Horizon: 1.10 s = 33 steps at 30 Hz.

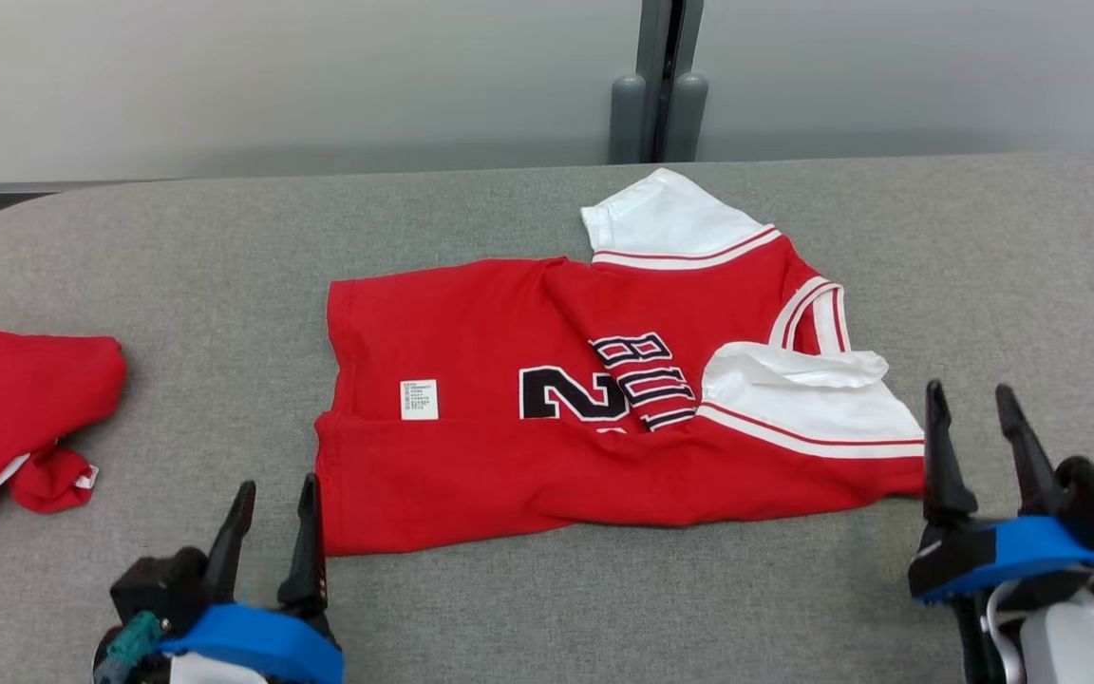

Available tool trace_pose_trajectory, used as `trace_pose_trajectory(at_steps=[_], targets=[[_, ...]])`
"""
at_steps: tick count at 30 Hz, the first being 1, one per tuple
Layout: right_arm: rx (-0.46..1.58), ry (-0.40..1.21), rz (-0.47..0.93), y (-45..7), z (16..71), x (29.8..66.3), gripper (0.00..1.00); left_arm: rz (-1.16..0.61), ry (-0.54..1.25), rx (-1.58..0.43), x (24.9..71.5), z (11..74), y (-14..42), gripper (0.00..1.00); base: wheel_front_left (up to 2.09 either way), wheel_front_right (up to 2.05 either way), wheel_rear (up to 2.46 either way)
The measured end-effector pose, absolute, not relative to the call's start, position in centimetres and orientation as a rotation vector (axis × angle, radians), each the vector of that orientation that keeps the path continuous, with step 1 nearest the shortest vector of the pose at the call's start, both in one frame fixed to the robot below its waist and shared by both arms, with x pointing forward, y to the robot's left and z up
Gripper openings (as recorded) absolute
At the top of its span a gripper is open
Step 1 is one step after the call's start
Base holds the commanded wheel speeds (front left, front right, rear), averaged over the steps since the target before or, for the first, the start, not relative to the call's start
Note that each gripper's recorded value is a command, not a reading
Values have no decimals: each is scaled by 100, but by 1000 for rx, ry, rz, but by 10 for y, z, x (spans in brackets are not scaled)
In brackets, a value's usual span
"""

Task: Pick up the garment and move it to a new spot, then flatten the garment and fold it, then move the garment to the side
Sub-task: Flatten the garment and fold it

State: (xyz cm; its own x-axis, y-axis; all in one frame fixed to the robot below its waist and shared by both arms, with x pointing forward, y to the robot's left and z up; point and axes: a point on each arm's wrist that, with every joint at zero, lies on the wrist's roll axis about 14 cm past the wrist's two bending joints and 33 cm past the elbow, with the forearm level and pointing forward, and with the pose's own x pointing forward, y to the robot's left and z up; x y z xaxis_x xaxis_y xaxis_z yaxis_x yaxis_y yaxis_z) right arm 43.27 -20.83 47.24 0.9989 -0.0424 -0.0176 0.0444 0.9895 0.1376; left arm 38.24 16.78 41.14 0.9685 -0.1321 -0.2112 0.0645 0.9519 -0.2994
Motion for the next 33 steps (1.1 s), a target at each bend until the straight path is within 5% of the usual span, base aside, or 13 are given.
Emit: trace_pose_trajectory(at_steps=[15,33], targets=[[162,122,-41,-205,440,355,100,-82,262,-255,312,402,164,100,0,0,0],[170,161,-50,-206,427,369,100,-124,317,-283,346,388,151,100,0,0,0]])
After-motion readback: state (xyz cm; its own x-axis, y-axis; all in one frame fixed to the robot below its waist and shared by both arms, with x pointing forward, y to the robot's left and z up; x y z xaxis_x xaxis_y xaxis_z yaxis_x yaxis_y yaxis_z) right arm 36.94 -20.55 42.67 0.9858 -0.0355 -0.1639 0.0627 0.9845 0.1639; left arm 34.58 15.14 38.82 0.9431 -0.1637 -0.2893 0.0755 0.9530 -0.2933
